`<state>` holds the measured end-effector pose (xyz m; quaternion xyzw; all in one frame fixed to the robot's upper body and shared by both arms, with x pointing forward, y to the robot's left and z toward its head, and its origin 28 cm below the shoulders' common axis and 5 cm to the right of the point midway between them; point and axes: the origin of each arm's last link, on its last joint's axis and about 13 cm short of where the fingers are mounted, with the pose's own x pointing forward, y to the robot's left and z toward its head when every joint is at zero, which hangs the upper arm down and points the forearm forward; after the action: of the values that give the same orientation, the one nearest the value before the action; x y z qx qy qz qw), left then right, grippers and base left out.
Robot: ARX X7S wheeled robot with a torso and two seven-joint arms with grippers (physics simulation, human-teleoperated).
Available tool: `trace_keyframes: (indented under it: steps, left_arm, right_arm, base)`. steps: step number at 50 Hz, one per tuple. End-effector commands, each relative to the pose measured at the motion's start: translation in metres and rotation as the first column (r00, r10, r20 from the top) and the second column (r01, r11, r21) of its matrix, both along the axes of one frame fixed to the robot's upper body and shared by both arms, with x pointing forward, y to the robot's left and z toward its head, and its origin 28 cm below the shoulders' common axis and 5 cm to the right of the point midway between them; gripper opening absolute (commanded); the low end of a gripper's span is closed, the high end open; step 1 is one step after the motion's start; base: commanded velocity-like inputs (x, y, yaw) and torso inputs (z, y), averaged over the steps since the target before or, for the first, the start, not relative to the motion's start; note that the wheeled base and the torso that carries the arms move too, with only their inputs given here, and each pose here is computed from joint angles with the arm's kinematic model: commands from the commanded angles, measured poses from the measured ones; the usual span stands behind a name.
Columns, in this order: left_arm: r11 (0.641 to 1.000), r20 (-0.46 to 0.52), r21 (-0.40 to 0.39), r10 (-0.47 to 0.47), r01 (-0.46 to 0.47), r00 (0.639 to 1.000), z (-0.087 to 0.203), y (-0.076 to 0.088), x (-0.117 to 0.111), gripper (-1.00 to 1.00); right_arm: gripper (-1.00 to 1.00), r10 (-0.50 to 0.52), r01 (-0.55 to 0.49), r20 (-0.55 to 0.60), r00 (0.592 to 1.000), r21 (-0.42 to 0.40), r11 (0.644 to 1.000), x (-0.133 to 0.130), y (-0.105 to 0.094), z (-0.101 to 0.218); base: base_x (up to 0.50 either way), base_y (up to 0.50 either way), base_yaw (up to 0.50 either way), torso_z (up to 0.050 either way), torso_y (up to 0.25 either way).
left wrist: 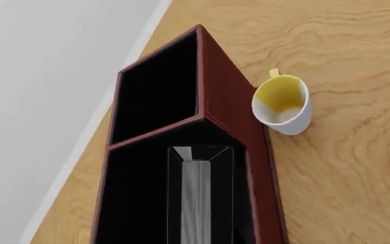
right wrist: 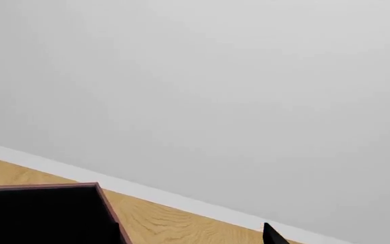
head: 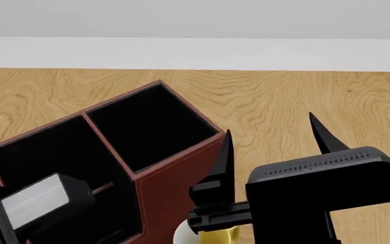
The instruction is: Pick up the book and place it in the front compartment of the caddy.
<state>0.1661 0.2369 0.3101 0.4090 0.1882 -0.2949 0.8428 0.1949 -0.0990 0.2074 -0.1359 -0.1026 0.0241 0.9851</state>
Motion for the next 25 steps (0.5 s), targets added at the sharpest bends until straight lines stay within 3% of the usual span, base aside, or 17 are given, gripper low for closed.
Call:
trace_keyframes:
  steps: [1, 16, 25]
  left_arm:
    - [0.994, 0.11, 0.095, 0.041, -0.051, 0.993, 0.018, 0.001, 0.019, -1.0]
    - [0.979, 0.129, 0.198, 0.014, -0.04, 0.992, 0.032, -0.007, 0.043, -1.0]
    - [0.975, 0.126, 0.22, 0.002, -0.03, 0.992, 0.037, -0.012, 0.051, -1.0]
  right_arm:
    - [1.0, 0.0, 0.0, -0.001, 1.0, 0.002, 1.0, 0.0, 0.0, -0.001]
    - [1.0, -0.002, 0.002, -0.007, 1.0, 0.008, 1.0, 0.0, -0.001, -0.006]
    - [1.0, -0.003, 0.003, -0.008, 1.0, 0.012, 1.0, 0.0, -0.002, -0.007]
  base:
    - [0.0, 0.0, 0.0, 0.0, 0.0]
    - [0.0, 0.0, 0.0, 0.0, 0.001]
    - [0.0, 0.0, 0.0, 0.0, 0.001]
